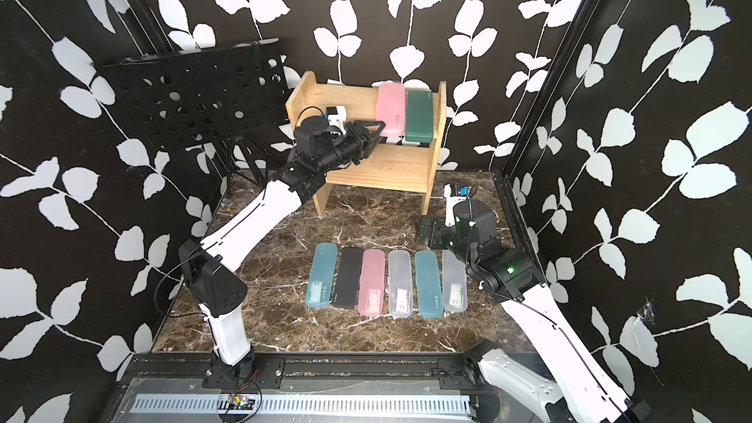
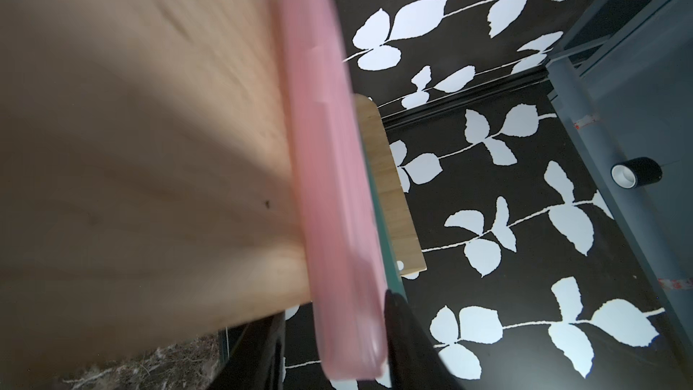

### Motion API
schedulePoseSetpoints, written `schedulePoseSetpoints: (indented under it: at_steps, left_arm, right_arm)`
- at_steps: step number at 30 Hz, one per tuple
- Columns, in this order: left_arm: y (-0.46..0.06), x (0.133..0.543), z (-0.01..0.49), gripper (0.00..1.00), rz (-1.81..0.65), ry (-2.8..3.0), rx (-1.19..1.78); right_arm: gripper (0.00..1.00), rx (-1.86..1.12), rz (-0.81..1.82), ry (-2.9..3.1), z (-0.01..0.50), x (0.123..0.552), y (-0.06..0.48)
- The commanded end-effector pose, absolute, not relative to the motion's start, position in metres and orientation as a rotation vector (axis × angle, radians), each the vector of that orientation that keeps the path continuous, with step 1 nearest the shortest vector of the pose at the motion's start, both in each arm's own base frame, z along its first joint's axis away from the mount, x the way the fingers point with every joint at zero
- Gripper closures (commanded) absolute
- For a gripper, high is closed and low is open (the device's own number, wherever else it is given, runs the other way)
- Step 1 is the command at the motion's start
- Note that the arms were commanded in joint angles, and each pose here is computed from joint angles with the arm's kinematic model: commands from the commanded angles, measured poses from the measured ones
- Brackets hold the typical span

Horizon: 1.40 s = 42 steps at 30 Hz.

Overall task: Remove the pencil cases from the shelf
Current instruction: Pick up the pencil case from the shelf.

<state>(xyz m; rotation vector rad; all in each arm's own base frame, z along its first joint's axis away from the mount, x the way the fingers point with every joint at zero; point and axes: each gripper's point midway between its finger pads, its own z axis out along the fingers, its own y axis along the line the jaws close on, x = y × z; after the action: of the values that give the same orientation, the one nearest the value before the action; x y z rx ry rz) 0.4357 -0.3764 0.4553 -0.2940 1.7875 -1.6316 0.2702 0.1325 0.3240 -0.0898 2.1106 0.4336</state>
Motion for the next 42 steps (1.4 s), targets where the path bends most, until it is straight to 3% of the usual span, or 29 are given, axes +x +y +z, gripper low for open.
schedulePoseSetpoints:
  at_steps: [1,10,16,29,42]
  left_arm:
    - [-0.37,0.428,0.48,0.69,-1.63,1.729,-0.243]
    - [-0.366,0.429,0.478,0.78,-1.622,1.721,-0.262]
    - [-0.362,0.426,0.477,1.0,-1.62,1.704,-0.268]
    - [-0.312,0.401,0.461,1.0,-1.414,1.588,-0.139]
    - [-0.25,0.336,0.423,1.0,-1.118,1.388,0.118]
  right_arm:
    - [0.01,-0.073,0.451,2.06,0.338,0.271,0.13]
    - [0.01,-0.067,0.451,2.064,0.335,0.271,0.13]
    - [0.01,-0.068,0.46,2.066,0.334,0.27,0.131]
    - [0.01,-0.089,0.601,2.028,0.359,0.269,0.15]
    - [0.01,-0.324,0.807,1.836,0.459,0.257,0.253]
